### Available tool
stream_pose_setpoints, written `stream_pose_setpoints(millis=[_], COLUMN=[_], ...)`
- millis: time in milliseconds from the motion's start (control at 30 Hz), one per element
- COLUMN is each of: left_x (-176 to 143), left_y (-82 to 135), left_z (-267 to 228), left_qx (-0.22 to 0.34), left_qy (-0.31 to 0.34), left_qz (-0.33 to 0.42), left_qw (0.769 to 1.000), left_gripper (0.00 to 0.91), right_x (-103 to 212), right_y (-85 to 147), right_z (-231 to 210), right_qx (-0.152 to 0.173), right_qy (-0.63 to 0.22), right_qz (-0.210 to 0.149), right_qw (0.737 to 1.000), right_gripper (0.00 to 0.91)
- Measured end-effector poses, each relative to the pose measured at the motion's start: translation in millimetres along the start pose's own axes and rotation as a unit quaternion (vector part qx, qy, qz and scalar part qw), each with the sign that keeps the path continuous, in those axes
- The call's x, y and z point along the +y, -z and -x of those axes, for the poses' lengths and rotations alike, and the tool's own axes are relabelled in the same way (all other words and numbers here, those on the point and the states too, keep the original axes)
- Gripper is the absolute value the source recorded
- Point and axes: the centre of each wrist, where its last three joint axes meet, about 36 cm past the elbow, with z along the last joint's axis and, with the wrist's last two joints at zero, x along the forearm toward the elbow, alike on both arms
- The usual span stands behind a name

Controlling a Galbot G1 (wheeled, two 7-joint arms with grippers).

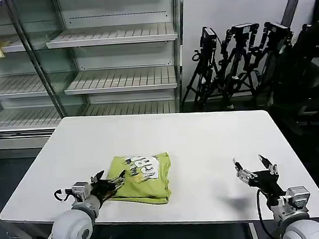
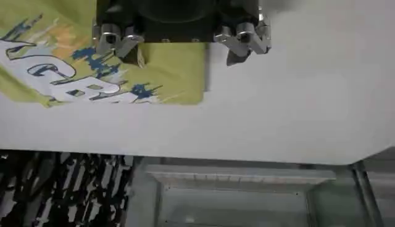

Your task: Fold and organize the clothes.

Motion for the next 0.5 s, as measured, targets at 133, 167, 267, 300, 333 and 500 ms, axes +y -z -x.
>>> stream_pose_setpoints(millis=[133, 167, 267, 300, 333, 500], left_x=[-0.7, -1.2, -1.7, -2.1, -2.6, -5.2], left_y=[-3.9, -4.6, -6.5, -6.7, -7.1, -9.8], left_z=[2.2, 2.5, 4.9, 5.2, 5.3, 2.9], left_qx=[0.000, 0.000, 0.000, 0.001, 0.001, 0.004], left_qy=[-0.002, -0.002, 0.000, 0.002, 0.002, -0.002], left_qz=[-0.003, -0.003, -0.002, -0.003, -0.004, 0.000], left_qw=[1.000, 1.000, 1.000, 1.000, 1.000, 1.000], left_gripper=[0.907, 0.907, 0.020, 0.020, 0.020, 0.020], right_x=[-0.4, -0.7, -0.7, -0.4, -0.3, 0.4], right_y=[-0.5, -0.7, -0.6, -0.7, -0.8, 0.0], right_z=[0.4, 0.7, 1.2, 1.2, 1.3, 2.3], right_qx=[0.001, 0.002, 0.001, 0.002, 0.002, 0.001], right_qy=[0.000, 0.000, 0.000, 0.001, 0.001, 0.004], right_qz=[-0.001, -0.002, -0.002, -0.002, -0.002, -0.003], right_qw=[1.000, 1.000, 1.000, 1.000, 1.000, 1.000], right_gripper=[0.907, 0.907, 0.907, 0.907, 0.907, 0.907])
